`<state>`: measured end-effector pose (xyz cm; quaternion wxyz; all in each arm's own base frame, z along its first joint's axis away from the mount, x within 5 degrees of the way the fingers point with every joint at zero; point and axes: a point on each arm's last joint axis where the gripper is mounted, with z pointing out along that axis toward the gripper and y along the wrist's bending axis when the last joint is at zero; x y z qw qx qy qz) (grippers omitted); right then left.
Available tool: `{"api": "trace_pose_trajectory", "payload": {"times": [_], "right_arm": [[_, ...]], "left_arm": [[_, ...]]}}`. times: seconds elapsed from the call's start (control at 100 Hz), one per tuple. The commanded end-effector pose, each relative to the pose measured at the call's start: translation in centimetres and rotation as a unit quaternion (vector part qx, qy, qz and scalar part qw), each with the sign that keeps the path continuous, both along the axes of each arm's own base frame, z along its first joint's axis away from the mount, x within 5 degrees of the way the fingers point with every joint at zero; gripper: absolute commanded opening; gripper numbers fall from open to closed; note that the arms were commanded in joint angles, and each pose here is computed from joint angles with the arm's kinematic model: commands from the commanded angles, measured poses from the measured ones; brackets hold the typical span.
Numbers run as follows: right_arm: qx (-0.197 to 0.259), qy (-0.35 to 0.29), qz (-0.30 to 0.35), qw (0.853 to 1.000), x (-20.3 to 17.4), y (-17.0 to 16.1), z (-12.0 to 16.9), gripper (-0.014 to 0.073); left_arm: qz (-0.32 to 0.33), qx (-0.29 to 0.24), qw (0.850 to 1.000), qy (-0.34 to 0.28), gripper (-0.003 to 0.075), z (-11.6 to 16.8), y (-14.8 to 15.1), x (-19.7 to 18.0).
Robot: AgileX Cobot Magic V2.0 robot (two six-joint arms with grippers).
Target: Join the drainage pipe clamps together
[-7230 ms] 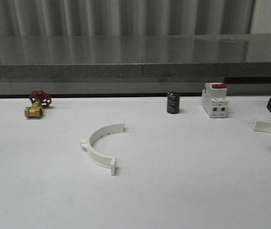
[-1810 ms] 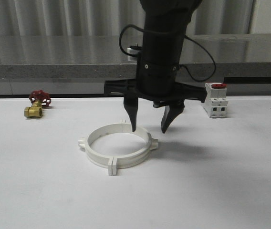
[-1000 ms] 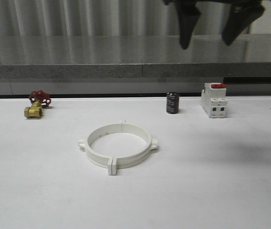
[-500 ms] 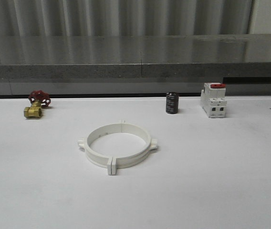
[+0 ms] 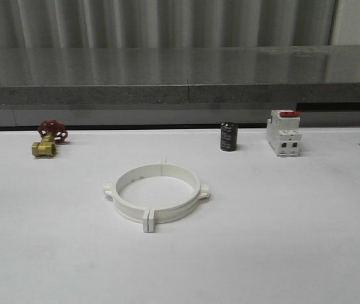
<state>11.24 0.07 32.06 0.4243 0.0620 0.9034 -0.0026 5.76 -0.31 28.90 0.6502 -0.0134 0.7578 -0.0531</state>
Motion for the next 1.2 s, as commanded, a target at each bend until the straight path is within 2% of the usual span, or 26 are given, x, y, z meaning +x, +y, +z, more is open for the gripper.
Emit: {"api": "trace_pose_trajectory", "payload": {"times": [0.0, 0.13, 0.23, 0.88, 1.03, 1.19], "right_arm": [[-0.009, -0.054, 0.003, 0.998, -0.5, -0.2, 1.4, 0.0284], [-0.008, -0.059, 0.002, 0.998, -0.8, -0.3, 1.5, 0.0057], [-0.008, -0.058, 0.002, 0.998, -0.8, -0.3, 1.5, -0.0074], [-0.008, -0.059, 0.002, 0.998, -0.8, -0.3, 1.4, -0.0069], [-0.006, -0.088, 0.013, 0.996, -0.5, -0.1, 1.0, -0.0069], [-0.002, -0.131, 0.015, 0.991, -1.1, -0.2, -1.1, -0.0069]], "left_arm": [[0.000, -0.002, 0.999, -0.050, -0.0020, 1.5, 0.0, 0.0], [0.000, -0.002, 0.999, -0.050, -0.0020, 1.5, 0.0, 0.0], [0.000, -0.002, 0.999, -0.050, -0.0020, 1.5, 0.0, 0.0], [0.000, -0.002, 0.999, -0.050, -0.0020, 1.5, 0.0, 0.0], [0.000, -0.002, 0.999, -0.050, -0.0020, 1.5, 0.0, 0.0], [0.000, -0.002, 0.999, -0.050, -0.0020, 1.5, 0.0, 0.0]]}}
